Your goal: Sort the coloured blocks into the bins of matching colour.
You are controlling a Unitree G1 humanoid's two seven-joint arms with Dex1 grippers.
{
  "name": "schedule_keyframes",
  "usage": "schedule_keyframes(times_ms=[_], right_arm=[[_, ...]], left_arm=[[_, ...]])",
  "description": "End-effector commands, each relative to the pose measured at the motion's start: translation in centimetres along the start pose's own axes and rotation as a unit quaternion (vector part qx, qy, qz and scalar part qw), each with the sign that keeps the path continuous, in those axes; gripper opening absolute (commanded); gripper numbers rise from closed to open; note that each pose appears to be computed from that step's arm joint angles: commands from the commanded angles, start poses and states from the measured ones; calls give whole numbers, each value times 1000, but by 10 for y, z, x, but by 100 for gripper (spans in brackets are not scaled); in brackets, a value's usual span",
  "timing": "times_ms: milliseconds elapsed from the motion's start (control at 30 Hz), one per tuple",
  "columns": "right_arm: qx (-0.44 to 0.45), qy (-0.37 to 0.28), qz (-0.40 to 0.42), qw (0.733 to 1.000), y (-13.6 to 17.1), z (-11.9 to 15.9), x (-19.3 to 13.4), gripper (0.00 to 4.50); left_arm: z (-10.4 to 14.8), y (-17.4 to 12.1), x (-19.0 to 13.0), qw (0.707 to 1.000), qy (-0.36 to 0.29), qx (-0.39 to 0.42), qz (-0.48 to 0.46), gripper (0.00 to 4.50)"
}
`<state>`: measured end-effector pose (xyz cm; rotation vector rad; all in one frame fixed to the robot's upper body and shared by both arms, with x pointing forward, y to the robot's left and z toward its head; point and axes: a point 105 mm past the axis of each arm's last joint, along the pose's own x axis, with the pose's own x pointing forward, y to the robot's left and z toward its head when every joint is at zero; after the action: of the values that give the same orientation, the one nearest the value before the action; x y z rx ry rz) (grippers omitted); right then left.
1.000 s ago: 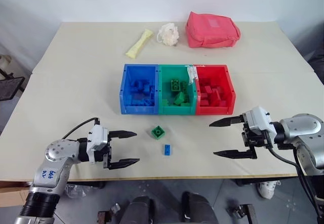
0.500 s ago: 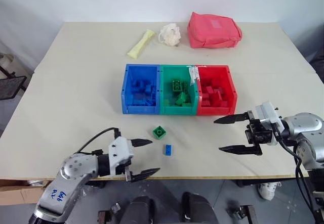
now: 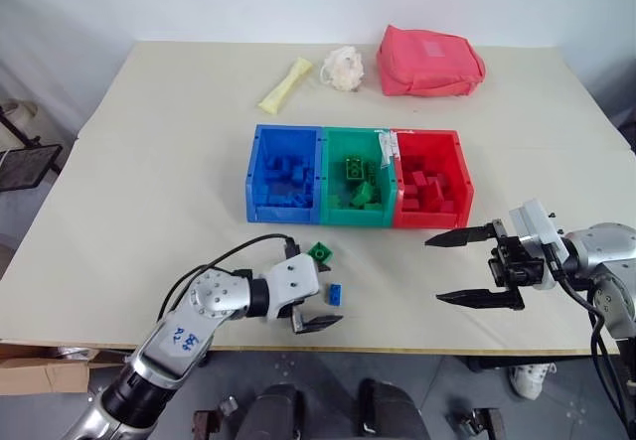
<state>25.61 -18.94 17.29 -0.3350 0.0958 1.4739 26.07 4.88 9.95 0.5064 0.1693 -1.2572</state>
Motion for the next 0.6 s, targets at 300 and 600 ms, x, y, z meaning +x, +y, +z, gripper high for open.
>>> schedule_keyframes(times_ms=[300,600], right_arm=[[-20,-11,-20,1000,15,18,-5,447],[-16,-16,-38,999,19,20,-4,447]], left_arm=[[5,4,7,999,24,35,-27,450],[3,5,0,997,41,46,-36,450]])
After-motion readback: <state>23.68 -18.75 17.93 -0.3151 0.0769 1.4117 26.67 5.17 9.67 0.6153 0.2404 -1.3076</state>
